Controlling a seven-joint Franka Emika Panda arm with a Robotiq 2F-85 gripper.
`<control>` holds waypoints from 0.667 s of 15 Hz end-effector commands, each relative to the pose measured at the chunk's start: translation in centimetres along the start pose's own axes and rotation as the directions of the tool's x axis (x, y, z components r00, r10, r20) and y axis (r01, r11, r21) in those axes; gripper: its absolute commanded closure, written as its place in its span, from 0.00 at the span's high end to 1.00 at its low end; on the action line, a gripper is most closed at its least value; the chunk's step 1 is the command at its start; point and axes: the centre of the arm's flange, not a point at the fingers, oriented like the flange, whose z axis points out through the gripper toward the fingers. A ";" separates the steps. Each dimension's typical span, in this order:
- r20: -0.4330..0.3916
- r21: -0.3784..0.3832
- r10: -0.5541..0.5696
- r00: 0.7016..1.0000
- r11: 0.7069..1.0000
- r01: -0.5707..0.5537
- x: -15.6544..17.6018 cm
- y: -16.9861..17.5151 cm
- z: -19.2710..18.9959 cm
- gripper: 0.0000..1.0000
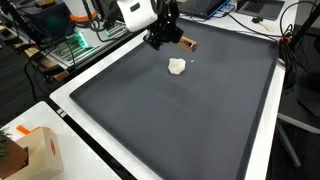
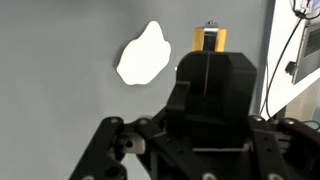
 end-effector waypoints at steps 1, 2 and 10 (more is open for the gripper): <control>0.034 -0.119 0.029 0.999 0.993 -0.025 -0.6 -3.2 -2.1 0.23; 0.040 -0.160 0.036 0.999 0.987 -0.029 -0.7 -4.0 -2.3 0.23; 0.033 -0.416 0.035 0.999 0.909 -0.018 -0.8 -9.9 -3.8 0.23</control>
